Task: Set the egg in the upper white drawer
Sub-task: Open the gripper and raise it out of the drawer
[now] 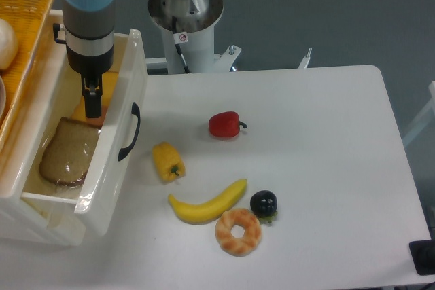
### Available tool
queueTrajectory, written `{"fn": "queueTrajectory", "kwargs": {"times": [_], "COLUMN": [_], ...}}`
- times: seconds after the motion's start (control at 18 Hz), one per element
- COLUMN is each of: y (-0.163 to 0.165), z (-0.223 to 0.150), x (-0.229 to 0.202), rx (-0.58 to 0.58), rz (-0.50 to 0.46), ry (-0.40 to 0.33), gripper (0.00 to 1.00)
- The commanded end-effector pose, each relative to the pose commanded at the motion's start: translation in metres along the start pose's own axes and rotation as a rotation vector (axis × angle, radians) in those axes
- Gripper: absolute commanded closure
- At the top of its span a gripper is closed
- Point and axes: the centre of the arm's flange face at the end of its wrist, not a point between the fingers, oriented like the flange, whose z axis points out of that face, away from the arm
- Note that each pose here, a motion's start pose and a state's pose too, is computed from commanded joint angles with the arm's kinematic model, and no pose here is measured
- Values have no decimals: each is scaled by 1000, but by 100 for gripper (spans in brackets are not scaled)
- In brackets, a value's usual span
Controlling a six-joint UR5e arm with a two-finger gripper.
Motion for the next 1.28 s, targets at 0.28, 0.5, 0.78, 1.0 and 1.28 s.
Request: {"fn": "queueTrajectory", "kwargs": {"times": [0.28,0.5,0.78,1.0,1.28], "y": [2,14,30,45,74], "z": [-18,-42,-69,-77,-75], "x": [1,7,17,16,5], "rx": [5,11,29,40,-39], "rz": [-25,-168,-338,-529,-711], "ry": [-38,-82,-136,-154,-183], "gripper": [0,0,0,0,0]}}
